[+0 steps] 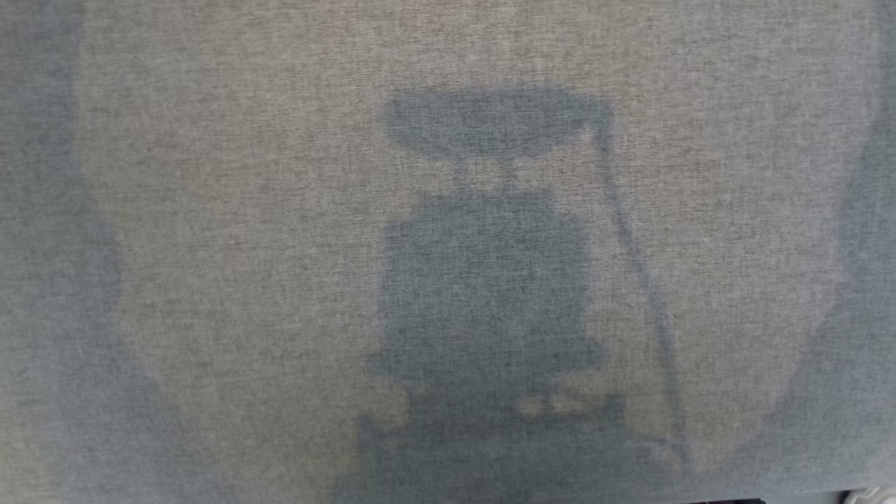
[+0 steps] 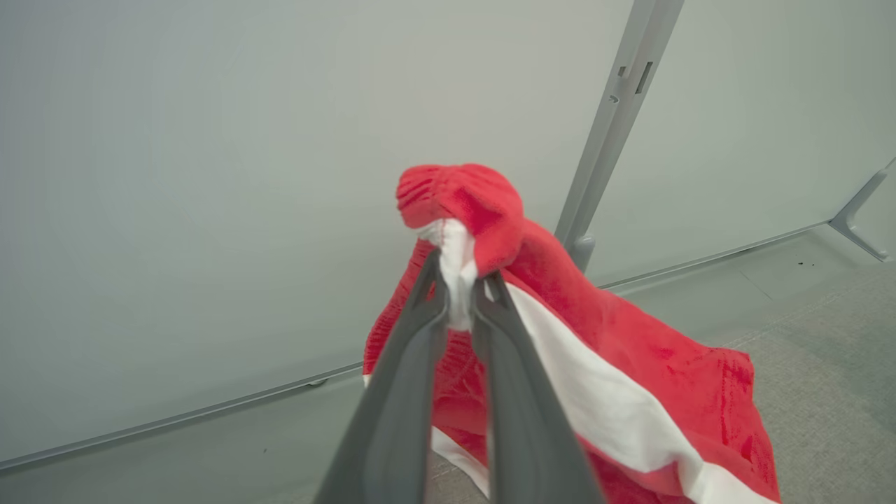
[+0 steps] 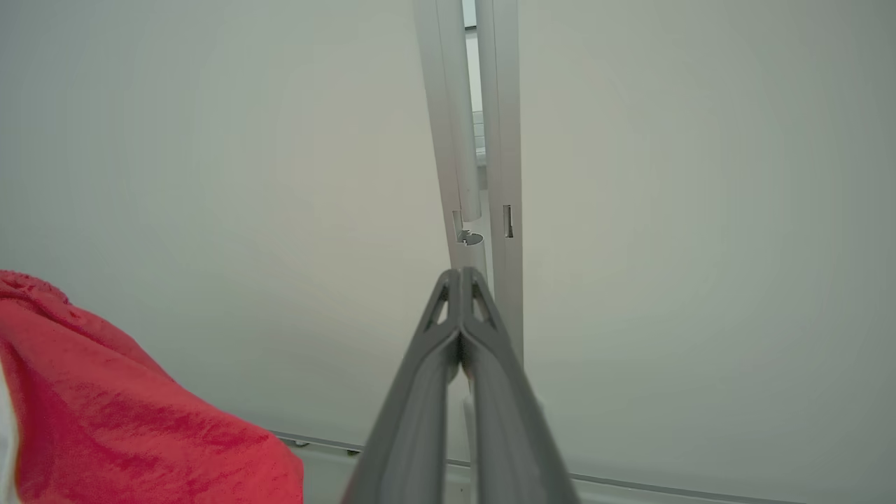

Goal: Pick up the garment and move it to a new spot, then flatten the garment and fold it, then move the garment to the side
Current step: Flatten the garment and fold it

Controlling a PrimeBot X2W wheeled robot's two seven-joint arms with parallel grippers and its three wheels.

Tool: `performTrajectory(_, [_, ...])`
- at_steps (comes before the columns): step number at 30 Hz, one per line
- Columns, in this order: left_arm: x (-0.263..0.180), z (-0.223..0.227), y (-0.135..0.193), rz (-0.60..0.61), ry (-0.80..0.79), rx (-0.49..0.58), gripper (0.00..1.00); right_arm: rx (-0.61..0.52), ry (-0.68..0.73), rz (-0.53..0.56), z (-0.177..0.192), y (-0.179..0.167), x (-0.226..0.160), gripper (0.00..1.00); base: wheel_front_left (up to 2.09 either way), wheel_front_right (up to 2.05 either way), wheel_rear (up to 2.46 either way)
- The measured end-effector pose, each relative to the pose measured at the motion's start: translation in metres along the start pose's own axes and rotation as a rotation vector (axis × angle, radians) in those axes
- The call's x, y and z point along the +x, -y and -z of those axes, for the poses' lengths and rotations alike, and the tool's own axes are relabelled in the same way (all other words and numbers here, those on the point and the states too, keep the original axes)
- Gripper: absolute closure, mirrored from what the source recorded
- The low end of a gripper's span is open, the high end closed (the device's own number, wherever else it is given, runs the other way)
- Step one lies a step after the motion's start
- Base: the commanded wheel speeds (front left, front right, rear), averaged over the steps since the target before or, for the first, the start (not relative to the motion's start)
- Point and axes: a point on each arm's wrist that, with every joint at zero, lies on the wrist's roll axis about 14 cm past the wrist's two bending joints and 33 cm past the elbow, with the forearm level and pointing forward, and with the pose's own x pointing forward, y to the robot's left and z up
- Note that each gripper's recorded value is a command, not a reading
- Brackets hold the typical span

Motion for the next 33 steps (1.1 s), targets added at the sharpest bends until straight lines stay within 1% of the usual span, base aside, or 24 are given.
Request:
performTrajectory(6, [-0.002,-0.026,0.011,0.014,0.034,0.016,1.00,-0.021,-0.022,-0.075,0.004,-0.033,0.006,1.00,0.00,0.00,0.00])
performTrajectory(10, [-0.008,-0.060,0.016,0.015,0.078,0.058,1.00,-0.041,-0.028,-0.076,-0.004,-0.035,0.002,1.00,0.00,0.00,0.00])
performTrajectory(12, [-0.011,-0.078,0.020,0.018,0.103,0.070,1.00,-0.020,-0.035,-0.070,-0.009,-0.035,0.001,1.00,0.00,0.00,0.00])
performTrajectory(13, [-0.012,-0.086,0.023,0.021,0.116,0.068,1.00,-0.013,-0.044,-0.082,-0.010,-0.041,0.001,0.73,0.00,0.00,0.00])
performTrajectory(14, [-0.014,-0.093,0.026,0.026,0.123,0.067,1.00,-0.015,-0.054,-0.102,-0.010,-0.049,-0.001,0.39,0.00,0.00,0.00])
performTrajectory(15, [-0.014,-0.097,0.030,0.031,0.121,0.065,1.00,-0.020,-0.057,-0.129,-0.009,-0.059,-0.003,0.00,0.00,0.00,0.00])
performTrajectory(16, [-0.015,-0.098,0.032,0.034,0.108,0.063,1.00,-0.031,-0.070,-0.163,-0.006,-0.072,-0.007,0.00,0.00,0.00,0.00])
performTrajectory(17, [-0.018,-0.099,0.035,0.034,0.087,0.073,1.00,-0.019,-0.094,-0.226,0.003,-0.095,-0.017,0.00,0.00,0.00,0.00])
performTrajectory(18, [-0.020,-0.100,0.036,0.034,0.083,0.077,1.00,-0.028,-0.108,-0.263,0.009,-0.108,-0.024,0.00,0.00,0.00,0.00])
performTrajectory(22, [-0.027,-0.090,0.038,0.035,0.052,0.064,1.00,-0.007,-0.165,-0.388,0.037,-0.153,-0.056,0.00,0.00,0.00,0.00])
performTrajectory(25, [-0.033,-0.081,0.042,0.044,0.031,0.059,1.00,0.045,-0.221,-0.460,0.064,-0.183,-0.085,0.00,0.00,0.00,0.00])
performTrajectory(26, [-0.035,-0.081,0.042,0.045,0.029,0.062,1.00,0.065,-0.230,-0.480,0.070,-0.192,-0.092,0.00,0.00,0.00,0.00])
performTrajectory(28, [-0.039,-0.082,0.043,0.046,0.024,0.059,1.00,0.063,-0.254,-0.516,0.084,-0.208,-0.107,0.00,0.00,0.00,0.00])
performTrajectory(29, [-0.042,-0.082,0.044,0.048,0.022,0.059,1.00,0.086,-0.265,-0.528,0.090,-0.216,-0.113,0.00,0.00,0.00,0.00])
performTrajectory(33, [-0.048,-0.093,0.048,0.055,0.039,0.056,1.00,0.123,-0.275,-0.541,0.107,-0.235,-0.122,0.00,0.00,0.00,0.00])
